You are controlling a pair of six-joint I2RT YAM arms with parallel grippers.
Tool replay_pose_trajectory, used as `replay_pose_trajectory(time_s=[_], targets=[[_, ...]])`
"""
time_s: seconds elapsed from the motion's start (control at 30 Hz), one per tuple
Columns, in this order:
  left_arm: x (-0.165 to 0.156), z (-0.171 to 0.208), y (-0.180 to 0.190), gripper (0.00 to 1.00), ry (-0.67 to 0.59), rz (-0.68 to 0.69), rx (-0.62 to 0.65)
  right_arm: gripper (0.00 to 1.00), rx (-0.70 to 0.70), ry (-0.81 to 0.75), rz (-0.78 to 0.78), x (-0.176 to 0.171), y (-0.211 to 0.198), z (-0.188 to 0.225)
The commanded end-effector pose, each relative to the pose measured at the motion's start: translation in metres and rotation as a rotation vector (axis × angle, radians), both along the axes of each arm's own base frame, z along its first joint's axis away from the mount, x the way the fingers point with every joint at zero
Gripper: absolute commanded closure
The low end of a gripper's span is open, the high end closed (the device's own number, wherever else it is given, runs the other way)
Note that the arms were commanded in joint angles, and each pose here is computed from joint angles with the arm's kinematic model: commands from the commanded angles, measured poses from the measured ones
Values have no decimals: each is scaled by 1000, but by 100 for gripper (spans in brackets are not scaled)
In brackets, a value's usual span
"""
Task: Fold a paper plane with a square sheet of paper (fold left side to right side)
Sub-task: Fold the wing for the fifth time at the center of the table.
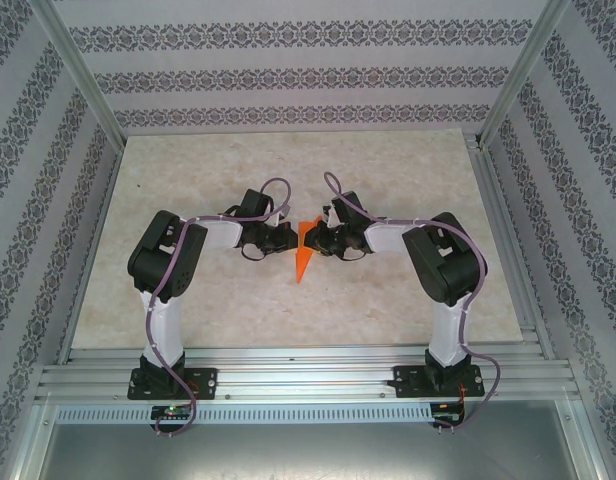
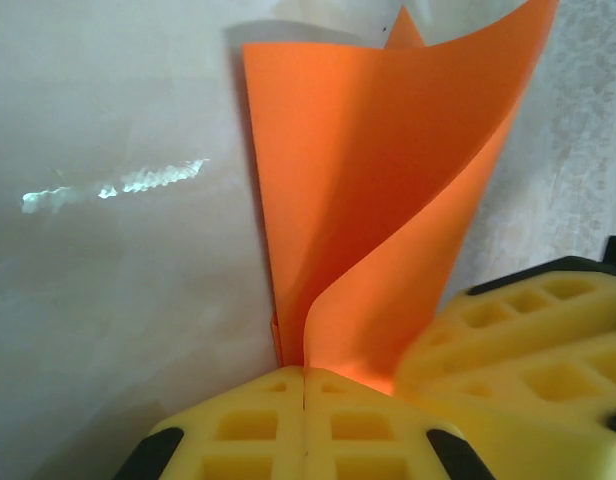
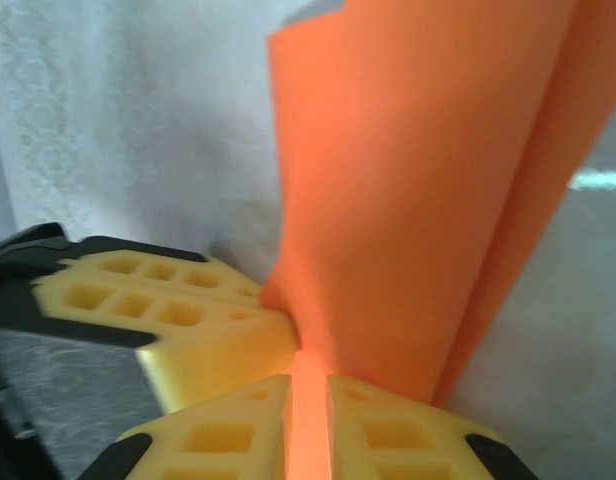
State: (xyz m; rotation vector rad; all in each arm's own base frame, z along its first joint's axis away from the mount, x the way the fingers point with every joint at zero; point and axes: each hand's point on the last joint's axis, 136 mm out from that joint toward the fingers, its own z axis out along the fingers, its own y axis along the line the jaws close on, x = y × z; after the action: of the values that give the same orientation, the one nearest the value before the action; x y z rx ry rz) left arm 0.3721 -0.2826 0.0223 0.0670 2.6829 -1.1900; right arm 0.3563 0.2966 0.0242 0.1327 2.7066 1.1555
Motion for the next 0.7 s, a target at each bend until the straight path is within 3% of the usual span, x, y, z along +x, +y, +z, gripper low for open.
replay_pose_trajectory(time_s=[0.0,0.17,0.33,0.43,0.53,0.67], targets=[[-3,-14,-2,97,-9,-14,45,83,-70,3,-14,4,-6,-11],[-2,-3,-1,94,-31,-10,43,83,-173,64,-15,-7,-21,-36],[-4,22,8,77,-86,3,73,83,-210,91,-8,-14,-28,-46],[-7,38,18,74,-124,19,102,83,-209,89,-5,-14,-27,-46],[-17,53,22,75,-147,21,83,83,-209,86,-1,-14,-25,-45],[-36,70,2,84,-149,-15,-57,83,-209,79,-3,-12,-25,-43]])
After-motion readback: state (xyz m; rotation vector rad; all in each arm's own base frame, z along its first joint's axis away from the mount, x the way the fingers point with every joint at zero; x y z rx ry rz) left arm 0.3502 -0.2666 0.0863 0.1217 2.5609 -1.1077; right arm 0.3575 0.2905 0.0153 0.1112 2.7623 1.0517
